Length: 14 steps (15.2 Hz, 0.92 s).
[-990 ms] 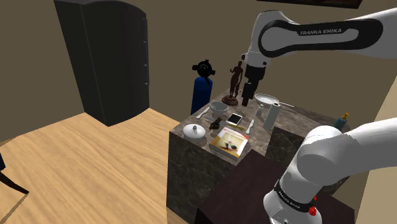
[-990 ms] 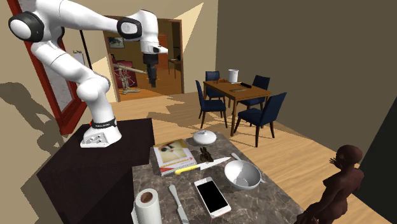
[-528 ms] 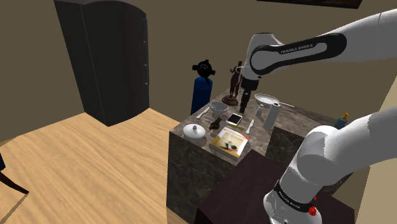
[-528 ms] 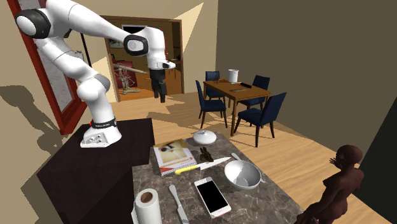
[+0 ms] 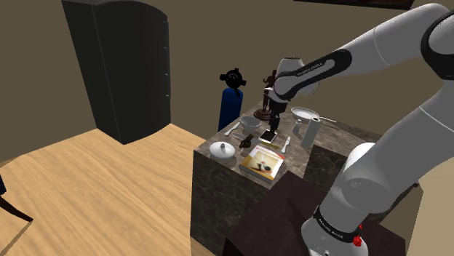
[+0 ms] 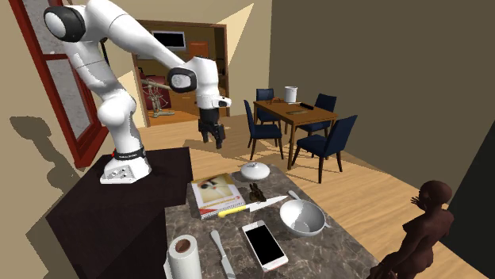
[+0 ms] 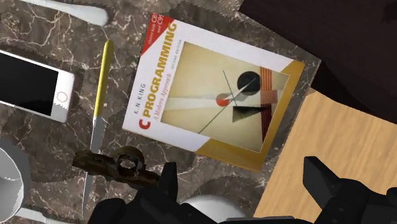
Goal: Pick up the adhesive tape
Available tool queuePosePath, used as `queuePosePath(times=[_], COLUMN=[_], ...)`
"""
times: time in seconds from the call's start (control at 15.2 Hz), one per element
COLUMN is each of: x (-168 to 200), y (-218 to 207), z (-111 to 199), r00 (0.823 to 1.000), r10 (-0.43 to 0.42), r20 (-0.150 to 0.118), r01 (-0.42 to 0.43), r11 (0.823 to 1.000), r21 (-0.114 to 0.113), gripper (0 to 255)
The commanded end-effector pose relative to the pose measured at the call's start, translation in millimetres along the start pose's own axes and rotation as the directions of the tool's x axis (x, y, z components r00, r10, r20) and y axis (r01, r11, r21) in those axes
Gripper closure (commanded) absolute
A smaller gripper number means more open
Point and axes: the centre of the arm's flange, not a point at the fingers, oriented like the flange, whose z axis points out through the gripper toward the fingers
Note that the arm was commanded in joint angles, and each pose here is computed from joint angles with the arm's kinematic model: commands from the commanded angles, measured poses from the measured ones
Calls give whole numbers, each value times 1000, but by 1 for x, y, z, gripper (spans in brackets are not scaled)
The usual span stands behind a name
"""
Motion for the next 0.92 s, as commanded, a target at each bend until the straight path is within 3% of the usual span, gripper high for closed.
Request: queuePosePath(times=[0.0,0.4,0.86], x=[3,21,53], y=[16,66,121], z=[18,74,138], r00=[998,979,927], r10=[-54,-203,-372], r20=[-7,-26,-45], r01=[54,203,370], r11=[998,979,928], r21=[-8,-25,-47], gripper=[0,0,0])
